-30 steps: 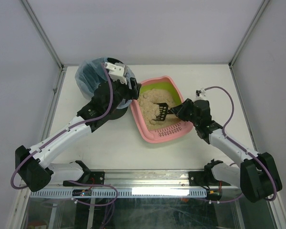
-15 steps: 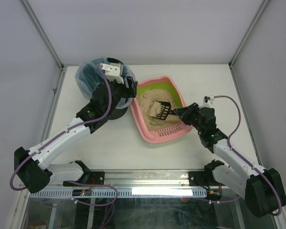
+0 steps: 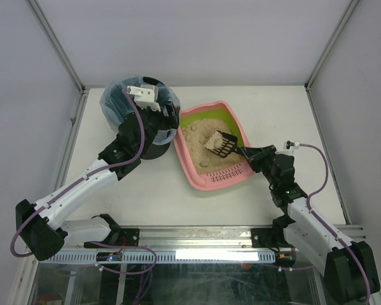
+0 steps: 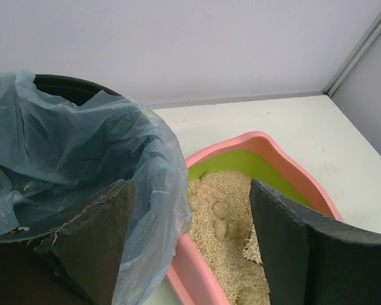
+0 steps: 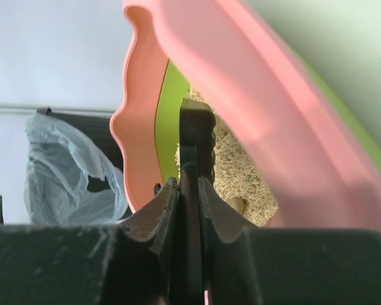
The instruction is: Clean the litter box
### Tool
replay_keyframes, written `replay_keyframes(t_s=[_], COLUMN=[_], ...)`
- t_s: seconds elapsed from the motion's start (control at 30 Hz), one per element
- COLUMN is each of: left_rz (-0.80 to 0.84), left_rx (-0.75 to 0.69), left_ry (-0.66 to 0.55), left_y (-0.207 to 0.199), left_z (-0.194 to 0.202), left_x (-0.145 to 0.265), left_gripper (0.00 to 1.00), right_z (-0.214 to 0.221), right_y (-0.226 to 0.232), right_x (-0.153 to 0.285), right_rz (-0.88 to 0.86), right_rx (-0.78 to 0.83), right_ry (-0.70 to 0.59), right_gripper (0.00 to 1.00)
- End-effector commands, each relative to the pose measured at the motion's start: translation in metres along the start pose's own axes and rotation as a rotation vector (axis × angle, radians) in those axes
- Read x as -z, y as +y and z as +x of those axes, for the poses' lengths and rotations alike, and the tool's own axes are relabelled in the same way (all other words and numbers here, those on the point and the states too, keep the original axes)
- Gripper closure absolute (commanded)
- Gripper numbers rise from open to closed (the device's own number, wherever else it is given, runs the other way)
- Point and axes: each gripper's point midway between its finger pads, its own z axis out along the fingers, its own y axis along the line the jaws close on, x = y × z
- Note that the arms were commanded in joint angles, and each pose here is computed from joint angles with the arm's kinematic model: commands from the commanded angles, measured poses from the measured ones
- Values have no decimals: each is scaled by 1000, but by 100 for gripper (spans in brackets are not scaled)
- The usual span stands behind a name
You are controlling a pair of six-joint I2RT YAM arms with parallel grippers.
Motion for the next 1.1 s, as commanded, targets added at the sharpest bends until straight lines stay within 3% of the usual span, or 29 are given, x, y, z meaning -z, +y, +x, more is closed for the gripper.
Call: replay_keyframes(t_s=[0.0, 0.13, 0.27, 0.4, 0.53, 0.63, 0.73, 0.83, 0.93, 1.07], left_rz=[-15, -17, -9, 20, 26, 30, 25, 15, 11, -8], left_rx=[27, 19, 12, 19, 24, 28, 26, 28, 48, 54], left_ry=[-98, -97, -78, -61, -57, -53, -55, -58, -66, -74], left_y=[7, 7, 5, -2, -3, -4, -3, -1, 0, 5], left_z=[-32, -32, -27, -24, -24, -24, -25, -27, -31, -34], left_x=[8, 8, 6, 4, 4, 4, 4, 5, 6, 7], left_gripper=[25, 24, 24, 24, 24, 24, 24, 24, 25, 25], right_z=[-25, -8, -23, -10, -23, -9, -29, -15, -27, -7], right_y=[26, 44, 29, 55, 31, 48, 30, 48, 39, 53], right_x=[0, 0, 6, 10, 11, 12, 13, 12, 12, 10], right_rz=[-115, -218, -207, -296, -224, -291, -251, -290, -266, -289], right_rx=[-142, -157, -182, -119, -177, -137, -206, -130, -174, -110], right_ry=[-73, 39, -22, 78, 5, 86, -5, 75, 22, 103], right_gripper=[100, 100, 100, 100, 100, 100, 100, 100, 100, 100])
